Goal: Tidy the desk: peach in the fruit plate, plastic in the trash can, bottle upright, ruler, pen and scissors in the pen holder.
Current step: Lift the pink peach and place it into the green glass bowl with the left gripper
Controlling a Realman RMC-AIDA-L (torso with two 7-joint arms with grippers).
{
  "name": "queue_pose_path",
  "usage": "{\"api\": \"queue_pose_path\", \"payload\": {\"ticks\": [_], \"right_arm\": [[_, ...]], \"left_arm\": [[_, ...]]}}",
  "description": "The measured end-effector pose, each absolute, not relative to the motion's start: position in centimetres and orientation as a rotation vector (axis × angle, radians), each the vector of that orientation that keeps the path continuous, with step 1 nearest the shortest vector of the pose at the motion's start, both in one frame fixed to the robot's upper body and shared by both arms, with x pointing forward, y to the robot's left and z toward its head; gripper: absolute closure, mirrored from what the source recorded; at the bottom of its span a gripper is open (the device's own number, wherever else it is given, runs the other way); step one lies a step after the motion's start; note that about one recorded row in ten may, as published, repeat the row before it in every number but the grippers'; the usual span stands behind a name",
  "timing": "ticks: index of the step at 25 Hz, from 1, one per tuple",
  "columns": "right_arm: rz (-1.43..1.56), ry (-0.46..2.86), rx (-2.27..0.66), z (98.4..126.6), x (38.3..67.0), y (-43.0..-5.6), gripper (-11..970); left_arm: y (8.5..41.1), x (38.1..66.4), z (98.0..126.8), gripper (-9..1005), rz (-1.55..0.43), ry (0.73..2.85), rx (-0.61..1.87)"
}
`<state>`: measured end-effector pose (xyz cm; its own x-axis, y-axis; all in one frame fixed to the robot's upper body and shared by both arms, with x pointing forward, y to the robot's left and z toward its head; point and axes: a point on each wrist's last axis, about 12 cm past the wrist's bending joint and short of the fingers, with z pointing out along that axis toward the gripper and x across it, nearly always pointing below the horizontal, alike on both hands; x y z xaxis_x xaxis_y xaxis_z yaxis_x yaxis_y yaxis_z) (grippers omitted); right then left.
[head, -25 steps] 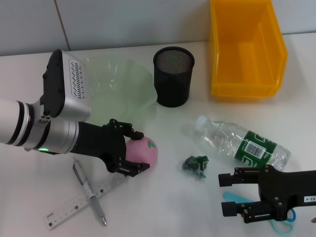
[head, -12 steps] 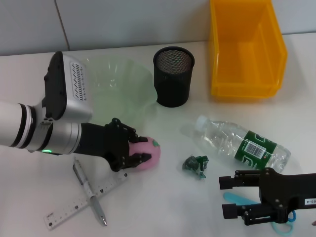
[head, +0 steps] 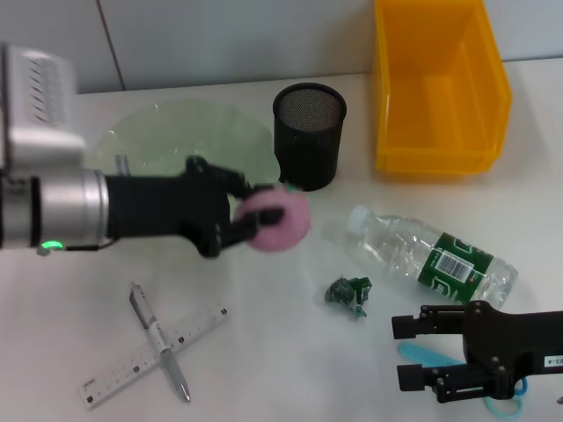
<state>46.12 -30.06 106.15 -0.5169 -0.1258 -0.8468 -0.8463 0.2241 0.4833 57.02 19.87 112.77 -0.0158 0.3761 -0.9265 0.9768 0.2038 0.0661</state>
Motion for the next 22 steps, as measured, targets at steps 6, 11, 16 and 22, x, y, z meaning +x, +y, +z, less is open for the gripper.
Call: {"api": "queue_pose_path", "payload": {"ticks": [6, 11, 16, 22], "right_arm": [[1.342, 1.817, -0.9, 106.1, 46.1, -30.1, 202], [1.346, 1.815, -0.899, 106.1, 46.1, -29.9, 202], [1.352, 1.812, -0.897, 106.1, 46.1, -29.8, 202], [1.355, 1.81, -0.897, 106.1, 46.0, -29.8, 202]], "left_arm": [[21.7, 58.4, 112.9, 761, -0.815, 1.549, 1.035], [22.3, 60.1, 110.6, 793, -0.663, 1.645, 0.91], [22.7, 61.2, 109.3, 819, -0.55, 1.742, 0.844], [23.1, 61.5, 108.4, 780, -0.521, 1.805, 0.784]]}}
